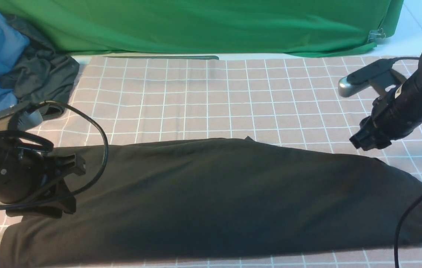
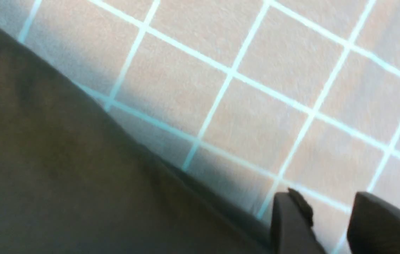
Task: Fold a long-sleeved shirt over a pink coffee tablecloth.
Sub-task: 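Pull the folded dark garment lengthwise by its ends to straighten it flat on the table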
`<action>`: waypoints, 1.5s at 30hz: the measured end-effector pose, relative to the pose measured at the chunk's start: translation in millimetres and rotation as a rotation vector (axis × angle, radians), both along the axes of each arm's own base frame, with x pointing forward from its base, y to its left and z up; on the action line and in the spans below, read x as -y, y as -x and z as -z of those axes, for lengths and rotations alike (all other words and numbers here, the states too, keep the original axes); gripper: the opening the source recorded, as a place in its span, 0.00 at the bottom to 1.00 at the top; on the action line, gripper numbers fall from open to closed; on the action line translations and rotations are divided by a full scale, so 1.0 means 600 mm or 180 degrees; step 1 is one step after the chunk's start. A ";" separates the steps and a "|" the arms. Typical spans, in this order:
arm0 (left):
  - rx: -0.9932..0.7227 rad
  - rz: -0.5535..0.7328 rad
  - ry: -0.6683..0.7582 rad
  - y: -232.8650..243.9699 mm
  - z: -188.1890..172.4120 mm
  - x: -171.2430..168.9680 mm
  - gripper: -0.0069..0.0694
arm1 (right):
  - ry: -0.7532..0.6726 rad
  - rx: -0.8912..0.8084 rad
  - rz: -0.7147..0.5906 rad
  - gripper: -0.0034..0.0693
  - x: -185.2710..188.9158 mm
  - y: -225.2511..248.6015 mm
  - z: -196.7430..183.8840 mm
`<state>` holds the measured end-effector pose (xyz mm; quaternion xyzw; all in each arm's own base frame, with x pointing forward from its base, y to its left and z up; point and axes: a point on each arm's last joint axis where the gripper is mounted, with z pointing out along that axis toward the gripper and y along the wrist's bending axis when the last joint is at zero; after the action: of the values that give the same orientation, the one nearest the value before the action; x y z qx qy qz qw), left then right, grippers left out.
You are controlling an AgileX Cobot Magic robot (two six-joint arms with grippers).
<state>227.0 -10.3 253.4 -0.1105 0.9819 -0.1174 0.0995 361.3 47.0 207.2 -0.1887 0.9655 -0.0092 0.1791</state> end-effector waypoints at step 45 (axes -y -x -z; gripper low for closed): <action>-0.0843 -0.0747 -0.0779 0.026 0.149 -0.041 0.32 | -0.0032 -0.0297 0.0630 0.36 0.057 0.141 -0.100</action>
<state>211.5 14.2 164.3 -0.2256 0.9737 0.0306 -0.0048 276.5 12.8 267.2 -0.0918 0.9868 -0.0132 0.1331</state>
